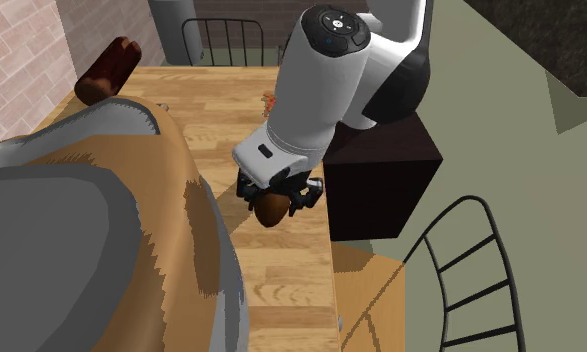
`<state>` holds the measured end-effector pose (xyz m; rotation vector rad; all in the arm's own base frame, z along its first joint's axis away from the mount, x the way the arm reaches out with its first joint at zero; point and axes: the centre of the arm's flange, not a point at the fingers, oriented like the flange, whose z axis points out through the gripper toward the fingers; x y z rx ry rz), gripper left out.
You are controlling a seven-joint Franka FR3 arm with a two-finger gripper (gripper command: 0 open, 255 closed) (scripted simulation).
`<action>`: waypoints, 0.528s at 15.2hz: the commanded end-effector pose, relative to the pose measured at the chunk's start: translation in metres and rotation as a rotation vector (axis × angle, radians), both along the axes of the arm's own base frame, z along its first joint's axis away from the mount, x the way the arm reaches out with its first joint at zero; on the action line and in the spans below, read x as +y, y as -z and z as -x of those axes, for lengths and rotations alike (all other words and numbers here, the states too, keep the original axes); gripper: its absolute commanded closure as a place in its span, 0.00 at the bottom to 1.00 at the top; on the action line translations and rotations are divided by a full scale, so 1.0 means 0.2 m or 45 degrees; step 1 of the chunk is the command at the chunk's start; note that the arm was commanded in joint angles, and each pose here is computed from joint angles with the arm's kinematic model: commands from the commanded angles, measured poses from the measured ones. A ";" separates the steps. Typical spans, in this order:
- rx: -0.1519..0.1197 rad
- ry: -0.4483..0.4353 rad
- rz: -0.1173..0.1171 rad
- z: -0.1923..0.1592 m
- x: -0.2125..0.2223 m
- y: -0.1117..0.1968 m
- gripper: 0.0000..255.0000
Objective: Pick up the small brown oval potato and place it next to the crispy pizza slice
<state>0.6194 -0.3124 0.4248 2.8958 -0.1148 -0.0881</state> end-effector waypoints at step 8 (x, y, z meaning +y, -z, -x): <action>0.000 0.000 0.000 0.55 -0.20 -0.01 1.00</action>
